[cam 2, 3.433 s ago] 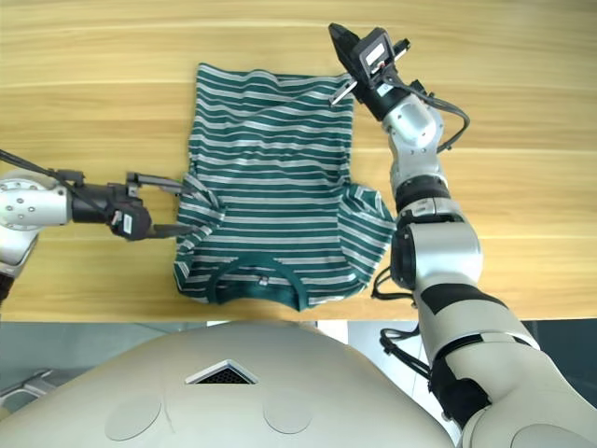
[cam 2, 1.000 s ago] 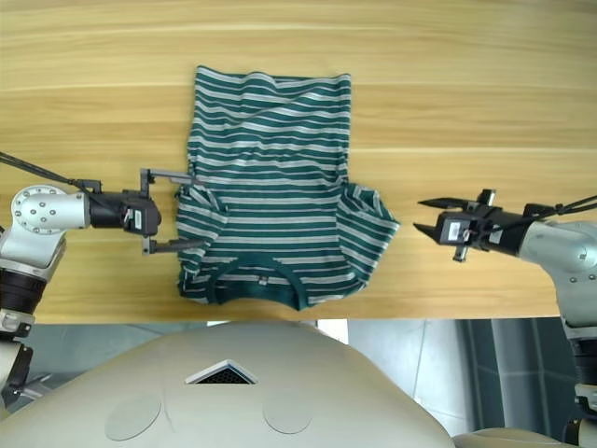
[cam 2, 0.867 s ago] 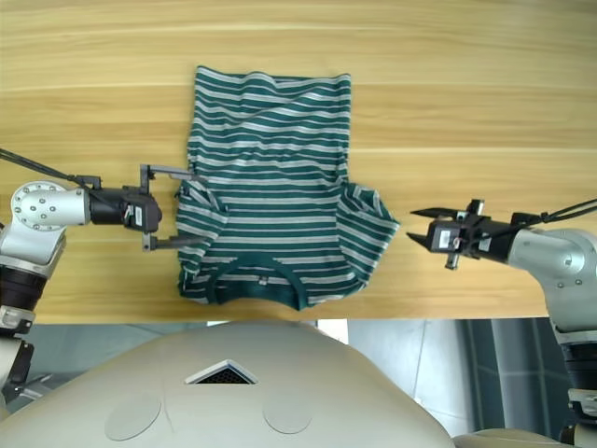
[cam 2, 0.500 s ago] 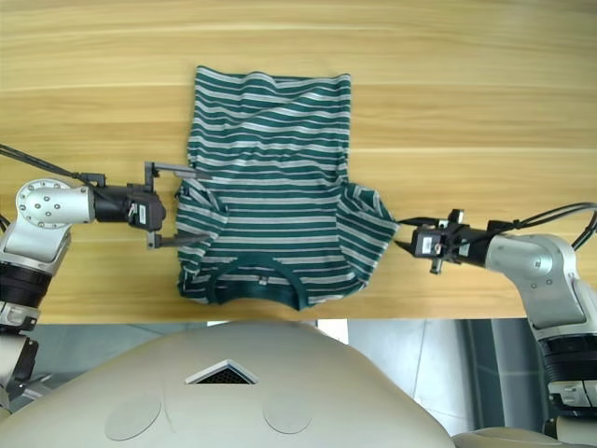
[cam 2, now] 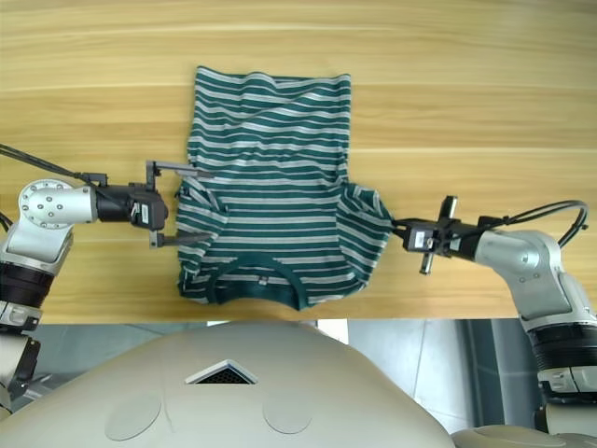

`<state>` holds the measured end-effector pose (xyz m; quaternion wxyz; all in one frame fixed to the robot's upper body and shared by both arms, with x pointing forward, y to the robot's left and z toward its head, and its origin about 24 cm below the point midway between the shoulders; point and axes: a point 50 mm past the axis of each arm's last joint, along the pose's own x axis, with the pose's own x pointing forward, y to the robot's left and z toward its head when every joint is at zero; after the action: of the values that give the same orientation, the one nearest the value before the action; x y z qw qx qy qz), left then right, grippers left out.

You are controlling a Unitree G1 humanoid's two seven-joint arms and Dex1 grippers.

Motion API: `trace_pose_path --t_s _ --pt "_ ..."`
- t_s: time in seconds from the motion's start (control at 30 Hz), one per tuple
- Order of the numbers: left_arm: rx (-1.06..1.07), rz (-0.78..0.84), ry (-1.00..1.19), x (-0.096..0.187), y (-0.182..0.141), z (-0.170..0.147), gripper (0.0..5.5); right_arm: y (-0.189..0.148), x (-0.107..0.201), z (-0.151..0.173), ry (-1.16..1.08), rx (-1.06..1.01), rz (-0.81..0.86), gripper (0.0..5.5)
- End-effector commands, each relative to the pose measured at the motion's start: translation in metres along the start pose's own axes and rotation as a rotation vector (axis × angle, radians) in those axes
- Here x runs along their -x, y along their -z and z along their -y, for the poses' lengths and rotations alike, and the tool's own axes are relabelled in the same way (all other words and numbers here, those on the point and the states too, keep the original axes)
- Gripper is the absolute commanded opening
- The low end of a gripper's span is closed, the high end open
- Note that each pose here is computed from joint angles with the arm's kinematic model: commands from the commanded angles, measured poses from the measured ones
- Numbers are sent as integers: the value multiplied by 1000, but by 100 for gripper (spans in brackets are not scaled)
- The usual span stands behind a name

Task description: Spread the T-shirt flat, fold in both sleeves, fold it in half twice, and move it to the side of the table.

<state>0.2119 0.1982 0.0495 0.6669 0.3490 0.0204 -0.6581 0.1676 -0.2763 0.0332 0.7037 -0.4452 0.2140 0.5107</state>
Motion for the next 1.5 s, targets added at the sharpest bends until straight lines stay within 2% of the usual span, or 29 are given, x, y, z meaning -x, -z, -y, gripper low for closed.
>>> trace_pose_path --t_s 0.03,0.7,0.83,0.97,1.13,1.27,1.5 --pt "-30 1 -9 0 -3 -5 540 4 -8 -8 -42 -11 -16 2" --pt "-35 0 -23 -2 -3 -7 540 45 9 18 77 -94 -142 2" --pt "-39 1 -27 -3 -2 -9 540 30 9 20 66 -54 -69 2" --pt "-43 0 -30 -3 -2 -10 540 -5 18 29 77 16 96 2" --pt "-48 5 -28 -6 -1 -11 540 -21 11 37 50 58 155 2" --pt "-47 6 -24 -7 -1 -11 540 -27 -3 42 30 79 172 2" --pt "-46 -8 -21 -7 1 -9 540 -11 -7 48 47 85 49 2"
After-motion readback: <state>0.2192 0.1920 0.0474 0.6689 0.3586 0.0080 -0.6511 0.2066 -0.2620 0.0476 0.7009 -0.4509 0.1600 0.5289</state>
